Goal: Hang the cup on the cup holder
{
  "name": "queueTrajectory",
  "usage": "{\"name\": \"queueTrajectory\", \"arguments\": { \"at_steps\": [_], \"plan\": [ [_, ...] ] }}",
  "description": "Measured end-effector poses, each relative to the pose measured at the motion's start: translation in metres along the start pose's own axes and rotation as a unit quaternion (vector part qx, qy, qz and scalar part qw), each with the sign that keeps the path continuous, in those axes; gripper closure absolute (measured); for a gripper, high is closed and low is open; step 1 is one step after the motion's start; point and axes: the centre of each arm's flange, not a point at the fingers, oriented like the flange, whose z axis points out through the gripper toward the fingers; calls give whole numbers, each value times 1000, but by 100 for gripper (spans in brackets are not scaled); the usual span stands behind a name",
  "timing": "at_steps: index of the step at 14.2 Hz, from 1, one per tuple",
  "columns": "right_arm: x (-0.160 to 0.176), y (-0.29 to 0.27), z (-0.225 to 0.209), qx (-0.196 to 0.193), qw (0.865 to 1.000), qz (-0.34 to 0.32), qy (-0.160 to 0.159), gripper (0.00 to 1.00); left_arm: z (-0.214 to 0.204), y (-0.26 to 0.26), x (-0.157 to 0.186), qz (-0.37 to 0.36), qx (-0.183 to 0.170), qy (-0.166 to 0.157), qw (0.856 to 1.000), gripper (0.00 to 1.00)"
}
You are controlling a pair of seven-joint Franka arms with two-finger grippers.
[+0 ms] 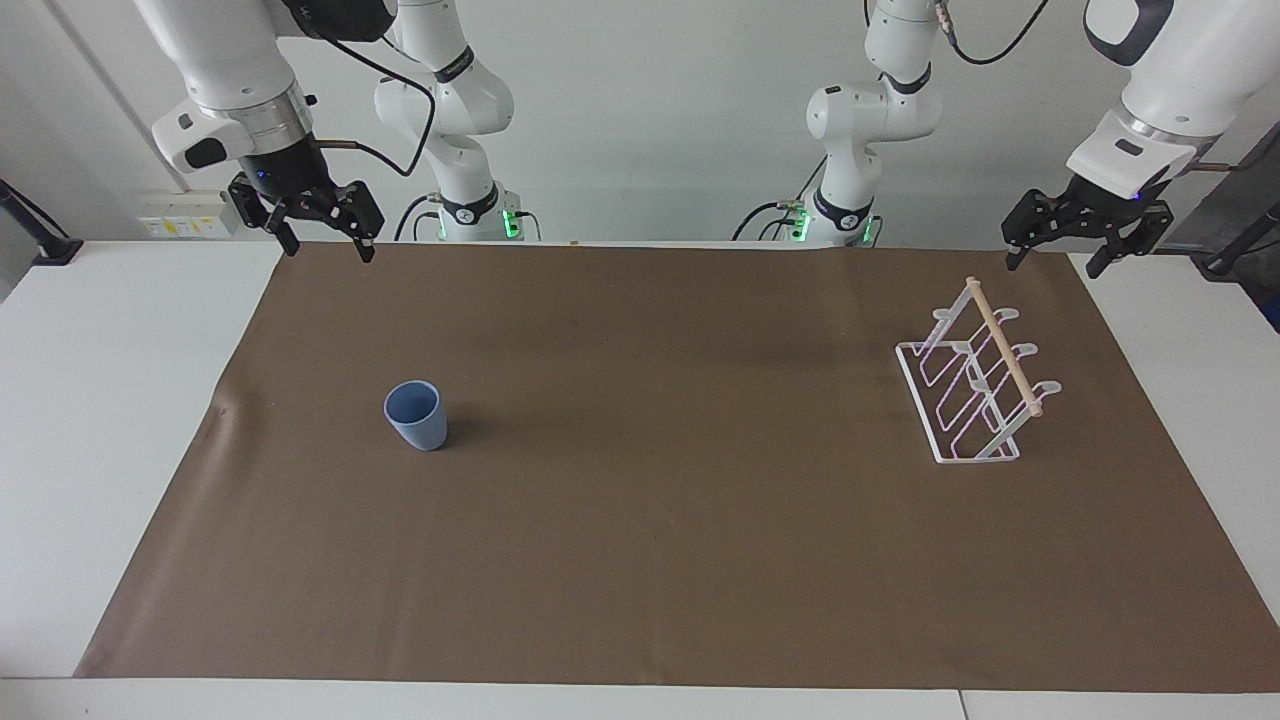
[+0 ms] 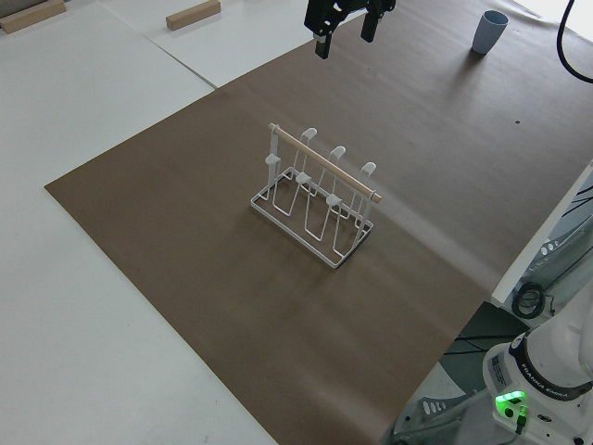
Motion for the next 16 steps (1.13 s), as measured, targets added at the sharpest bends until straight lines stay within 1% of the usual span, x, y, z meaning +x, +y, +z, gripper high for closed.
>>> {"name": "queueTrajectory", "arguments": {
  "at_steps": [9,11,16],
  "plan": [
    [-1,-5,2,0,1000,-5,1,0,1,-16,-4,-17,0,-1,1000,0],
    [-2,-7,9,1,1000,-6,9,0,1,-16,-4,-17,0,-1,1000,0],
    [-2,-7,43,4,999,-7,44,0,1,-16,-4,-17,0,-1,1000,0]
  ]
}}
